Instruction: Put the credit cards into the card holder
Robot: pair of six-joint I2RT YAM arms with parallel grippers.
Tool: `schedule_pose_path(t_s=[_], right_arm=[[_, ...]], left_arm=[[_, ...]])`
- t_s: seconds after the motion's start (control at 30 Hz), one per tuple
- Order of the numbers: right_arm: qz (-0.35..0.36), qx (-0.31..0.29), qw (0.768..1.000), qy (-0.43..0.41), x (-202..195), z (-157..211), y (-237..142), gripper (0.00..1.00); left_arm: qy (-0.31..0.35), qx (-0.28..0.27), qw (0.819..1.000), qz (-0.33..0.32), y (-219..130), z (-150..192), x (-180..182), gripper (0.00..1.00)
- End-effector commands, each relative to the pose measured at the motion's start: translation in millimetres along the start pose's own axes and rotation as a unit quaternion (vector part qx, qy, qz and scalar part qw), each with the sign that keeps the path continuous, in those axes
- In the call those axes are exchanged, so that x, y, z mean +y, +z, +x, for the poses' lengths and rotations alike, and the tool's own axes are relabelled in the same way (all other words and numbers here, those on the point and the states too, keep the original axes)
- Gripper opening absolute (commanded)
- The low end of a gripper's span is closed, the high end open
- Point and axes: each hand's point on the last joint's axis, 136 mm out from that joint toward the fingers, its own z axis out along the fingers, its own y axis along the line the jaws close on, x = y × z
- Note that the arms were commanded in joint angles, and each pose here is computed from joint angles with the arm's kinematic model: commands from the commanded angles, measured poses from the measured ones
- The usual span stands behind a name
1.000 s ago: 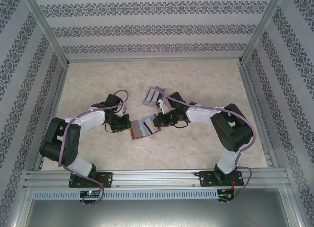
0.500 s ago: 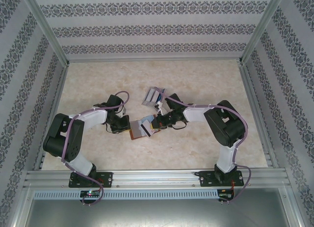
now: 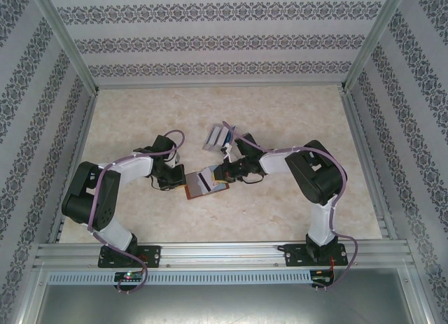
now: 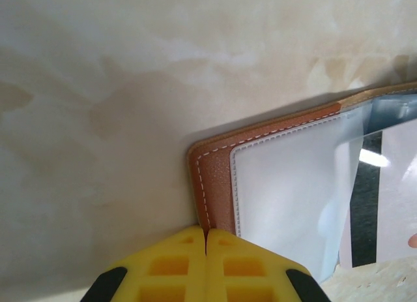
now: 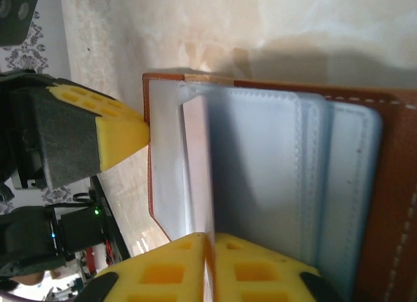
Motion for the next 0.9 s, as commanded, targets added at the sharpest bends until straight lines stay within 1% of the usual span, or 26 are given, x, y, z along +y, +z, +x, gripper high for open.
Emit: schedule_pose_path(t_s=[0.0, 0.13, 0.2, 0.27, 0.47, 0.57, 0.73, 0.87], right_arm=[[-0.002, -0.014, 1.000, 0.006, 1, -5, 7, 0.16], [0.000, -0.014, 1.000, 0.008, 3, -5, 10, 0.17], [0.006, -0.015, 1.000, 0.006, 3, -4, 8, 0.22], [0.019, -0.018, 1.000, 0.002, 1, -4, 4, 0.24], [0.041, -0.017, 0.999, -0.006, -2, 1, 0, 0.24], [0.036, -0.011, 0.999, -0.008, 1, 3, 2, 0.09], [0.037, -0.010, 0.999, -0.008, 6, 6, 9, 0.00], [0.042, -0.027, 0.999, -0.005, 8, 3, 12, 0.00]], left_arm=[[0.011, -0.009, 1.000, -0.024, 8, -6, 10, 0.00], [0.012, -0.008, 1.000, -0.026, 9, -6, 11, 0.00], [0.014, -0.009, 1.000, -0.026, 8, -6, 11, 0.00], [0.014, -0.008, 0.999, -0.028, 8, -5, 12, 0.00], [0.016, -0.009, 0.999, -0.030, 8, -5, 13, 0.00], [0.016, -0.008, 0.999, -0.031, 9, -4, 14, 0.00], [0.014, -0.009, 0.999, -0.027, 9, -4, 13, 0.00], [0.013, -0.010, 0.999, -0.027, 9, -3, 14, 0.00]])
